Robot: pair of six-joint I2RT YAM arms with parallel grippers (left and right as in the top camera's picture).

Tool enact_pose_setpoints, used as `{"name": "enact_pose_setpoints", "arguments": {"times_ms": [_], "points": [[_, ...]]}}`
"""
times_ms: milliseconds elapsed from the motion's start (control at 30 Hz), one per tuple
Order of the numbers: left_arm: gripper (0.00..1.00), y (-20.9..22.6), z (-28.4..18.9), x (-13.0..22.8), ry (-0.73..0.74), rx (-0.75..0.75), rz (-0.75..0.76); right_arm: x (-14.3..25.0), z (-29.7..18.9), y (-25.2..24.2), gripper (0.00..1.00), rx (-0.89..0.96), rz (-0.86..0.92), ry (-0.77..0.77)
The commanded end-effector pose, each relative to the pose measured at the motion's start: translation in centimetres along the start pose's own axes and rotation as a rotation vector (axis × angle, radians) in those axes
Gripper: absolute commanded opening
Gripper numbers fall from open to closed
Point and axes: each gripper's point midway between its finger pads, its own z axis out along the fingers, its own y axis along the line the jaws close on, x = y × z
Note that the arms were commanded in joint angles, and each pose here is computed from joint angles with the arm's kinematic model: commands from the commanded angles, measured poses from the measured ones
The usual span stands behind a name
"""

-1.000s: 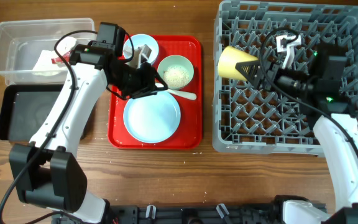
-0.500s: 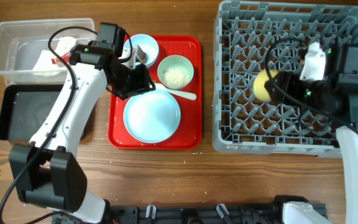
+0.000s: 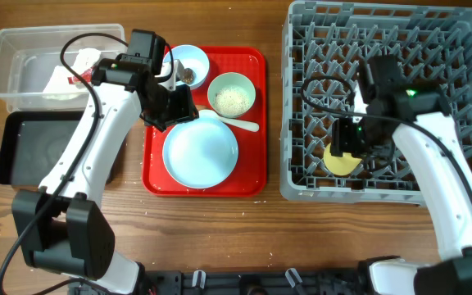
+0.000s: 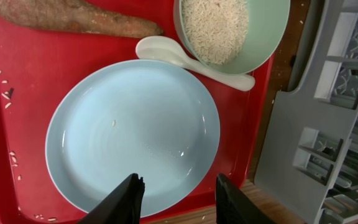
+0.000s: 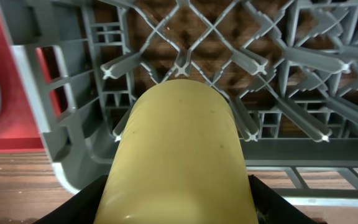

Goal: Sort waste into correct bins and load items into the dishwasher rack
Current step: 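Place the yellow cup into the dish rack with the right gripper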

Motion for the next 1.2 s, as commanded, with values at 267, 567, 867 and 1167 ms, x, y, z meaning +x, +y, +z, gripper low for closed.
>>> {"name": "enact_pose_setpoints", "arguments": {"times_ms": [267, 567, 867, 1167], "points": [[0.42, 0.3, -0.9, -0.5, -0.034, -0.024, 0.009, 0.3, 3.4, -0.5, 0.91, 0.055, 0.016, 0.119], [0.44, 0.3, -0.9, -0.5, -0.034, -0.024, 0.009, -3.6, -2.5, 2.0, 0.91, -0.069, -0.053, -0.090], [0.51, 0.3, -0.9, -0.5, -0.034, -0.024, -0.004, -7.3, -7.7, 11.3, 0.82, -0.361, -0.195, -0.315], [0.46, 1.0, -0.9, -0.8, -0.050, -0.064, -0.044, -7.6, -4.2, 18.9, 0.79, -0.368, -0.202, -0.358]]}}
